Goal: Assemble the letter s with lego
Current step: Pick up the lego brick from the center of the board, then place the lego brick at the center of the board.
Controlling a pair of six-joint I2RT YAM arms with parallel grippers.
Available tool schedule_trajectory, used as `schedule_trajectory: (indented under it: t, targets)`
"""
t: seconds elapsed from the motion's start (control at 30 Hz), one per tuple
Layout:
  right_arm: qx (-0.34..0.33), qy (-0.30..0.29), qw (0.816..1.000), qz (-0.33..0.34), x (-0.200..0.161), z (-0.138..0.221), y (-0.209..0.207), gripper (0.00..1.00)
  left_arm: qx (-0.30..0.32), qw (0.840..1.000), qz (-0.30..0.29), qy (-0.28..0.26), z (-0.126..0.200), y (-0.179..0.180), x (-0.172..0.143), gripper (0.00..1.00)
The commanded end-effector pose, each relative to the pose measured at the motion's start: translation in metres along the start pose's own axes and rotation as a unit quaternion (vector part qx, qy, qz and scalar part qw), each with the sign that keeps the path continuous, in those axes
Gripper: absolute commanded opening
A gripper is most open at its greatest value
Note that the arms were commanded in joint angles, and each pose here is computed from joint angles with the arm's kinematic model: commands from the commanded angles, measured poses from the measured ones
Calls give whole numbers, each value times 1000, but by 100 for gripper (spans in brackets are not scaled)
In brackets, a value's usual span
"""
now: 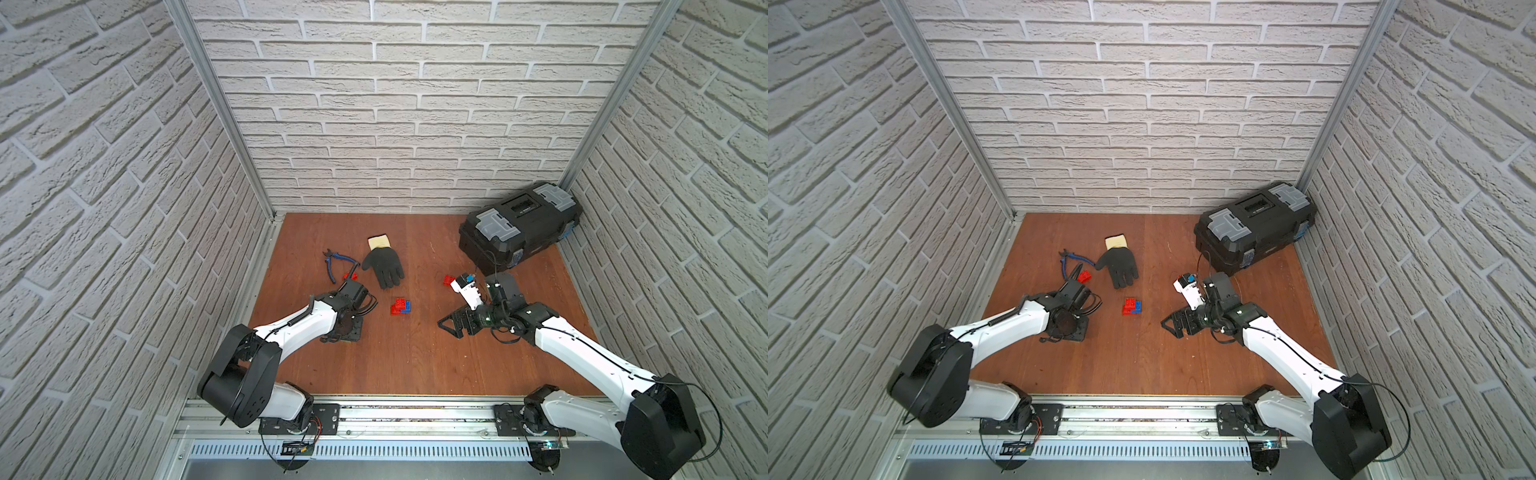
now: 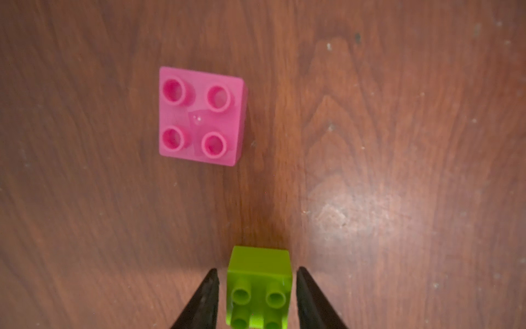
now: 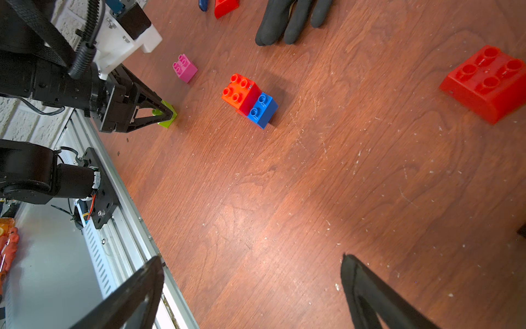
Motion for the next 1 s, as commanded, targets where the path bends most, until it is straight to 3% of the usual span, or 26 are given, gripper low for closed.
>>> schedule_trajectory:
  t: [0.0, 0.13, 0.27, 0.53, 0.83, 0.97]
  targets:
    - [-1, -13, 1000, 17, 11, 2, 3, 98, 6, 1000, 11, 5, -6, 3, -3, 36]
    - [-6, -12, 1000, 16, 10, 3, 2, 98, 6, 1000, 14, 6, -6, 3, -4, 27]
    - [-31, -3, 1000, 6, 7, 5, -6, 99, 6, 1000, 11, -5, 2, -10, -3, 26]
    - [-59, -2, 998, -8, 7, 12, -18, 100, -13, 998, 17, -55, 29, -75, 4, 24]
    - [-68, -13, 997, -29, 6, 20, -31, 99, -29, 995, 84, -48, 21, -127, -4, 20]
    - [-63, -18, 997, -36, 5, 19, -35, 99, -20, 995, 88, -52, 21, -139, 0, 20]
Point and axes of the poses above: each gripper's point midway between its finger pads, its own z axis back along the fingers, its own y axis along the line the jaws close on, x = y × z, the point moved 2 cm from there along z, back along the fingers, and after that the axes turned 11 degrees about z, right-handed, at the moved point
